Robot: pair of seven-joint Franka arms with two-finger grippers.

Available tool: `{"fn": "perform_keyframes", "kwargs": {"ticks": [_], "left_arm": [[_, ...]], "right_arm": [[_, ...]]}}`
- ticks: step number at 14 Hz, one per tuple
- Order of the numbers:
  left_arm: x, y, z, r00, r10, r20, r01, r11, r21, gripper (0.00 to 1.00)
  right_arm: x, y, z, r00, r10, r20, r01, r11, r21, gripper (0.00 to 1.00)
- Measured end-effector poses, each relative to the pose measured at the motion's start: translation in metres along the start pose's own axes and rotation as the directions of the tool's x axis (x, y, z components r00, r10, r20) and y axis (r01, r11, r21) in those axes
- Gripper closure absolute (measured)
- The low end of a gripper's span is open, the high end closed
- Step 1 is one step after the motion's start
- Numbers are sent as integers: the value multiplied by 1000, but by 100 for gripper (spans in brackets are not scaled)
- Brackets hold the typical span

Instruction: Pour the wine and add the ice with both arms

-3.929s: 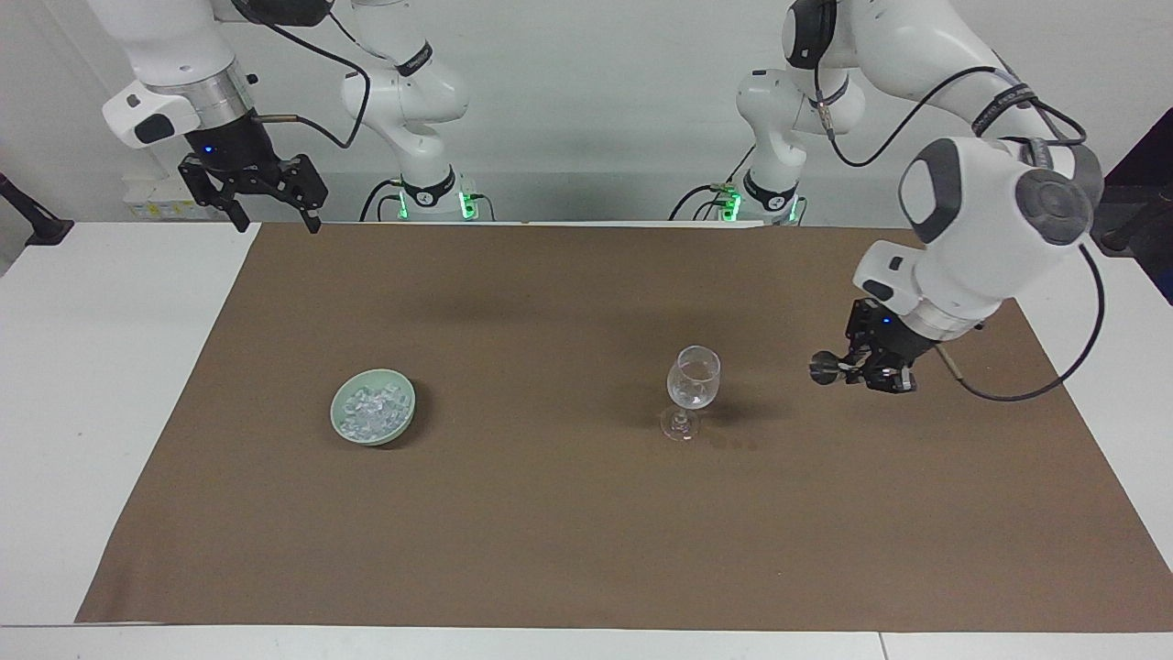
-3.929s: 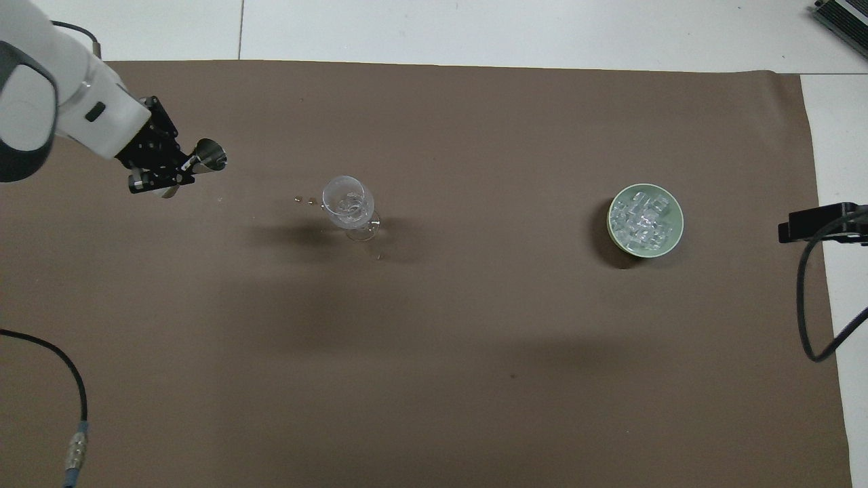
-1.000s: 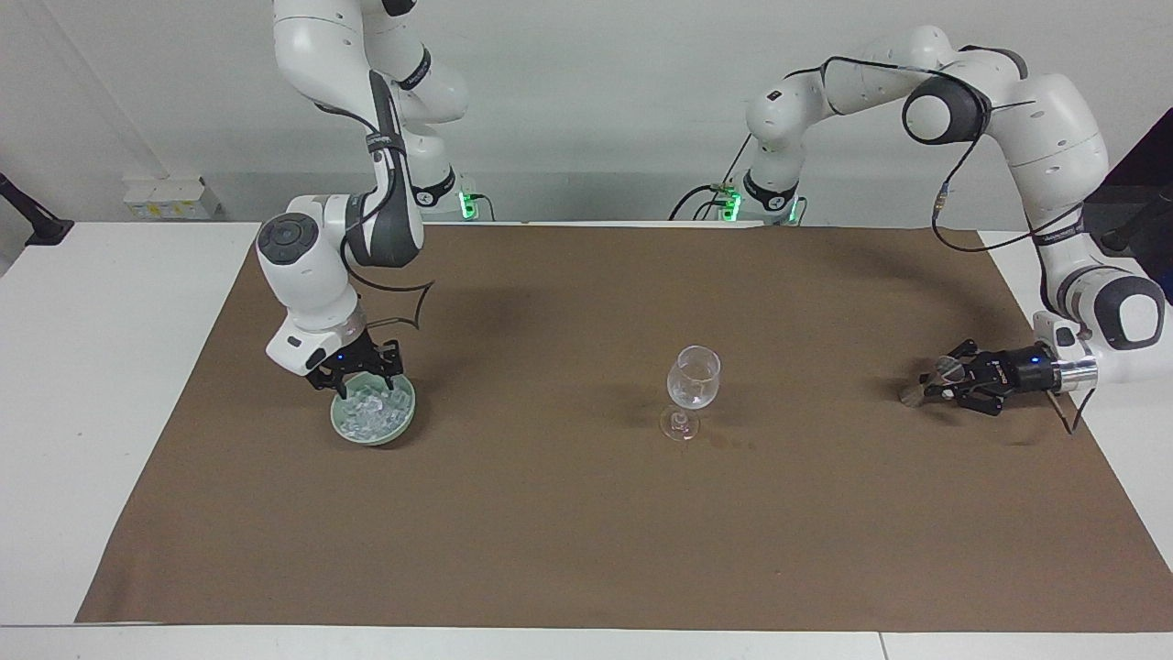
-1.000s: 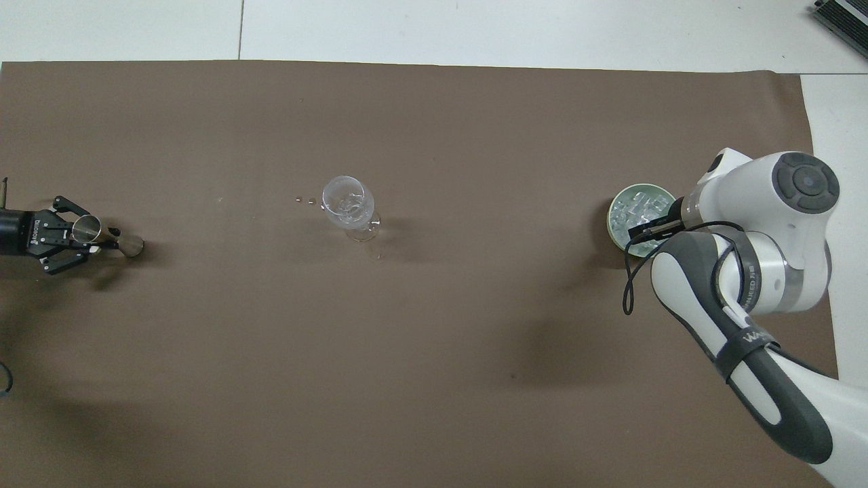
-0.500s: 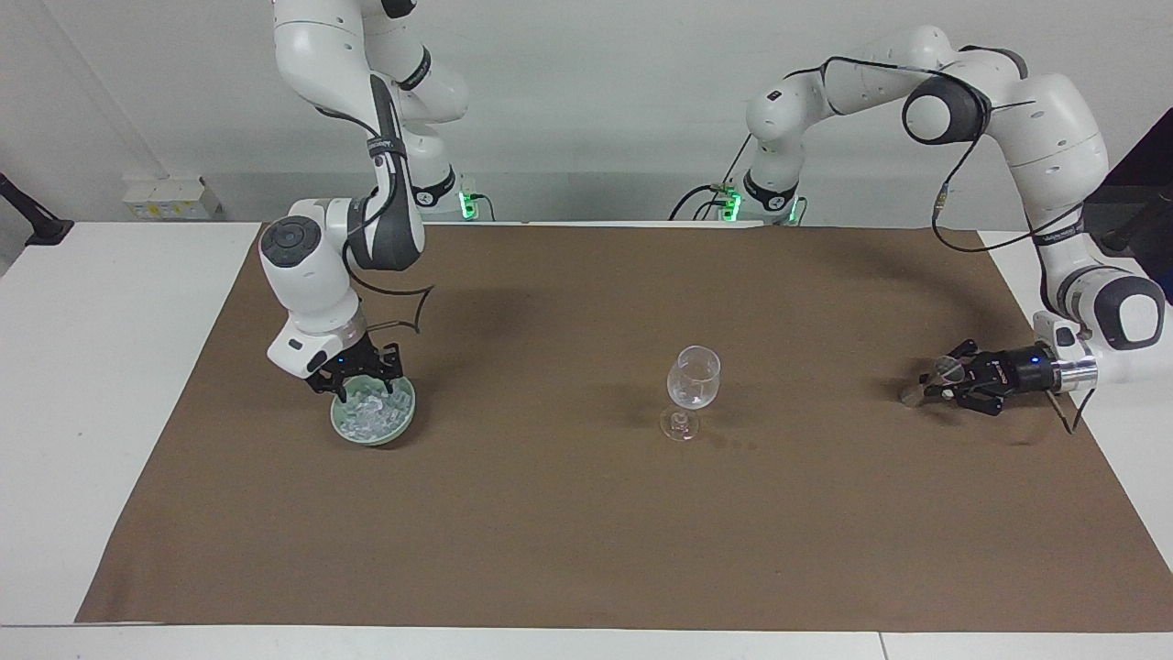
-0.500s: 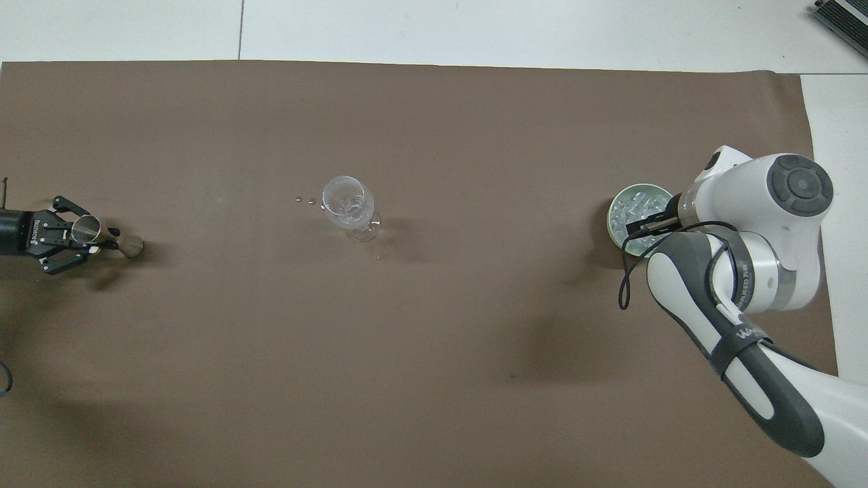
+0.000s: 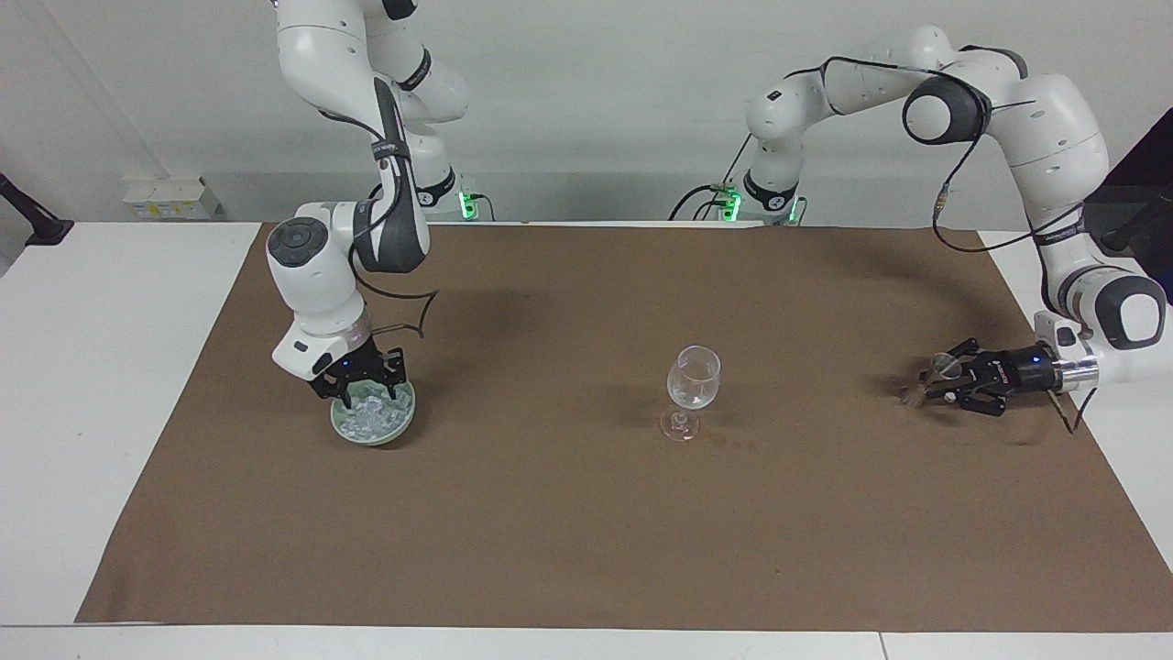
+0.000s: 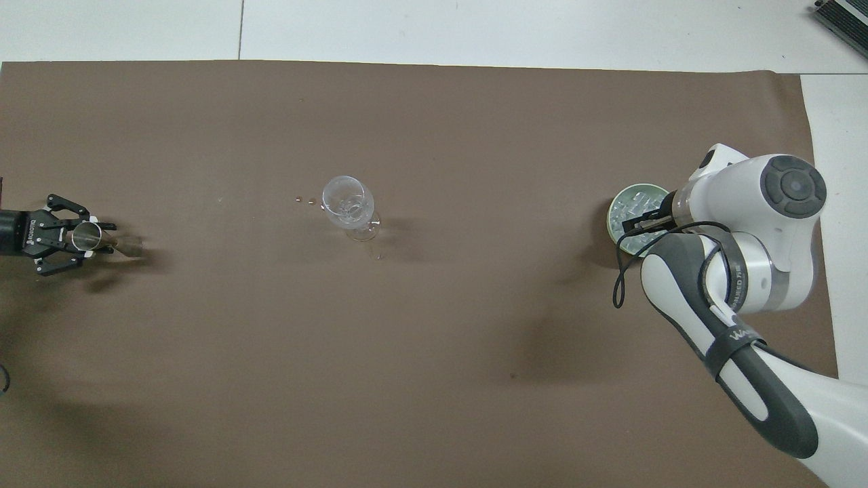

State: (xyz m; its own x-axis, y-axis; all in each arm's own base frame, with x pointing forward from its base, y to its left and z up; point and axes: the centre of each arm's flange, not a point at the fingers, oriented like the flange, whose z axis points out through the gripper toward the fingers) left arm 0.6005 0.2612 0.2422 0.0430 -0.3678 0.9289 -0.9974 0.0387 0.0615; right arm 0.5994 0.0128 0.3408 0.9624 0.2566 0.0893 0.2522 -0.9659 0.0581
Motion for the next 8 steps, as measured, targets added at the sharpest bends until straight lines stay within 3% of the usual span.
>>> {"fn": "perform_keyframes", "kwargs": {"ticks": [1, 3, 8], "left_arm": [[0, 1, -2, 1000, 0, 3, 0, 1000, 1, 56], [-1, 2, -4, 1000, -2, 15, 2, 1000, -4, 39], [-11, 17, -37, 994, -34, 99, 34, 999, 4, 37]], "right_arm": [[1, 0, 0, 1000, 0, -8, 0, 1000, -2, 30], [2, 0, 2, 1000, 0, -19, 0, 1000, -4, 30], [3, 0, 9, 1000, -1, -18, 1, 1000, -3, 33]]}}
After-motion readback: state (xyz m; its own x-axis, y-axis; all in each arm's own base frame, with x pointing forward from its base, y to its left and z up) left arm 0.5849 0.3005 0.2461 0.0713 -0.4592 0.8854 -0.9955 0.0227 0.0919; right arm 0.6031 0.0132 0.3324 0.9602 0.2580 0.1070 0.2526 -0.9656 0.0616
